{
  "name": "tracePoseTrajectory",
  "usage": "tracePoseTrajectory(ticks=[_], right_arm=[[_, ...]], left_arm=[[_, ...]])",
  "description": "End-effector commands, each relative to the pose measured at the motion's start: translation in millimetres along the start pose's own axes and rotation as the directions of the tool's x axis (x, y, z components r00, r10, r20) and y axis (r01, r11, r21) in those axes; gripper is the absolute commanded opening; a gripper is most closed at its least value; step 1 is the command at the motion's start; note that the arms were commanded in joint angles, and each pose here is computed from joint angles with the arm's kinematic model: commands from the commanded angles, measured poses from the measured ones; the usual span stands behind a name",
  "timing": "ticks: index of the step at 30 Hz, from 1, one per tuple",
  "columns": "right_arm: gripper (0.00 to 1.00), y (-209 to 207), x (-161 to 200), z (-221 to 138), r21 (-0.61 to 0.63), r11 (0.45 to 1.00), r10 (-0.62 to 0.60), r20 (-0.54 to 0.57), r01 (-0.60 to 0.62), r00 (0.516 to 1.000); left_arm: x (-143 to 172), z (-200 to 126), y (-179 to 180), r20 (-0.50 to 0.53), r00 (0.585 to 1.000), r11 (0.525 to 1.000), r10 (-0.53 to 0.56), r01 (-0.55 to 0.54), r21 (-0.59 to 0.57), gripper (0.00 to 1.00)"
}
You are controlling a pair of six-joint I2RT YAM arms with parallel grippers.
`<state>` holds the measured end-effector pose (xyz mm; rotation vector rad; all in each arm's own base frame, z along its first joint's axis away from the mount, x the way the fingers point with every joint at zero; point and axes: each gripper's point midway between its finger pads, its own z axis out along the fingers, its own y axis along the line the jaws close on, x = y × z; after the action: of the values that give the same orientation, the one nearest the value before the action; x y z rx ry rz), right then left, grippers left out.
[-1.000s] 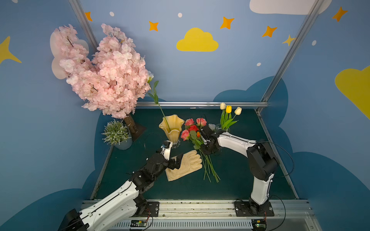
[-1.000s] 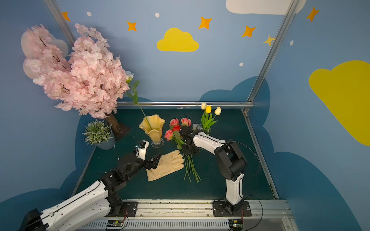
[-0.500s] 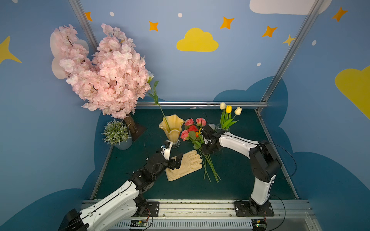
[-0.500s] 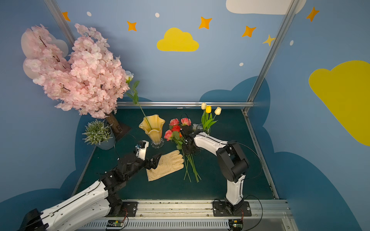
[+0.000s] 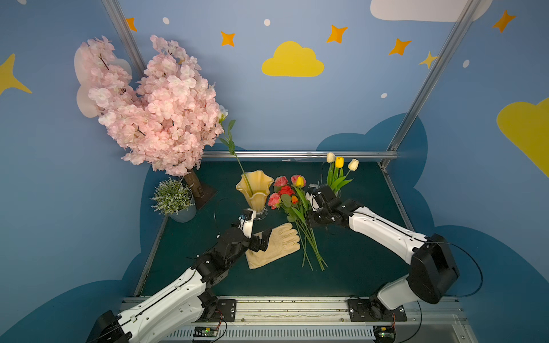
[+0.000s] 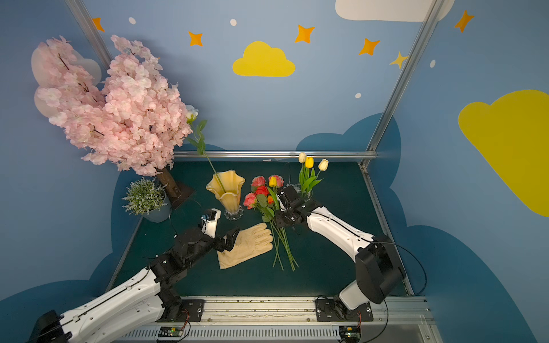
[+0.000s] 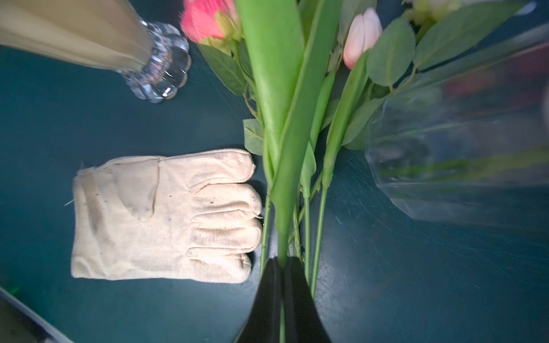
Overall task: Arrange the flowers in different vases according to their variety
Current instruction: Pick up the flower at the center of the board, then insert the flower into the vase.
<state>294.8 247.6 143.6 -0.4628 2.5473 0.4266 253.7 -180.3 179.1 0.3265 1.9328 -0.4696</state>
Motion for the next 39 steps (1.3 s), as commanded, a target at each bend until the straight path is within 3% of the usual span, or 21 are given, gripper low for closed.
tracePoseTrajectory(ticks=[1, 4, 6, 11, 15, 20, 25, 34, 35, 36, 39], right_arm=[[0.0, 2.5, -37.8, -38.0, -0.011, 1.0, -0.018, 0.205, 0.02, 0.979], [0.0, -8.1, -59.9, -74.3, 0.038, 0.999, -0.015, 0.347, 0.002, 0.938], [0.0, -14.6, -77.7, -103.4, 0.064, 0.998, -0.031, 0.463, 0.002, 0.886], [0.0, -28.9, -117.4, -169.5, 0.126, 0.992, -0.085, 0.73, -0.011, 0.678], [0.0, -50.7, -139.6, -195.5, 0.184, 0.98, -0.107, 0.796, -0.07, 0.595], [0.0, -60.9, -163.6, -195.3, 0.197, 0.978, -0.131, 0.826, -0.063, 0.549], [0.0, -57.4, -180.3, -174.6, 0.205, 0.979, -0.172, 0.832, -0.004, 0.527], [0.0, -64.7, -166.6, -125.3, 0.206, 0.979, -0.174, 0.792, 0.013, 0.585], [0.06, -65.7, -161.6, -121.4, 0.197, 0.98, -0.164, 0.788, 0.009, 0.594], [0.18, -66.2, -156.8, -118.6, 0.19, 0.982, -0.156, 0.783, 0.007, 0.602], [0.26, -70.0, -144.3, -115.0, 0.188, 0.982, -0.144, 0.768, -0.005, 0.624]], left_arm=[[-7.8, -3.0, -2.1, 0.025, 1.0, 1.0, 0.001, -0.001, 0.011, 1.0], [-9.0, -3.9, -1.6, 0.03, 1.0, 1.0, -0.001, 0.001, 0.007, 1.0], [-9.1, -4.8, -0.6, 0.034, 0.999, 1.0, -0.002, 0.002, 0.004, 1.0], [-10.2, -6.3, -0.7, 0.045, 0.999, 1.0, -0.004, 0.003, 0.007, 1.0], [-10.2, -6.2, -0.5, 0.045, 0.999, 1.0, -0.003, 0.003, 0.006, 1.0], [-10.8, -6.1, -1.0, 0.046, 0.999, 1.0, -0.001, 0.0, 0.008, 1.0], [-10.1, -6.5, -1.8, 0.045, 0.999, 1.0, 0.0, 0.0, 0.014, 1.0], [-9.6, -5.2, -3.3, 0.042, 0.999, 1.0, 0.002, -0.003, 0.021, 1.0], [-9.6, -4.8, -3.5, 0.042, 0.999, 1.0, 0.002, -0.003, 0.021, 1.0], [-8.8, -4.4, -3.6, 0.039, 0.999, 1.0, 0.003, -0.003, 0.022, 1.0], [-8.3, -2.7, -4.7, 0.034, 0.999, 1.0, 0.002, -0.002, 0.026, 1.0]])
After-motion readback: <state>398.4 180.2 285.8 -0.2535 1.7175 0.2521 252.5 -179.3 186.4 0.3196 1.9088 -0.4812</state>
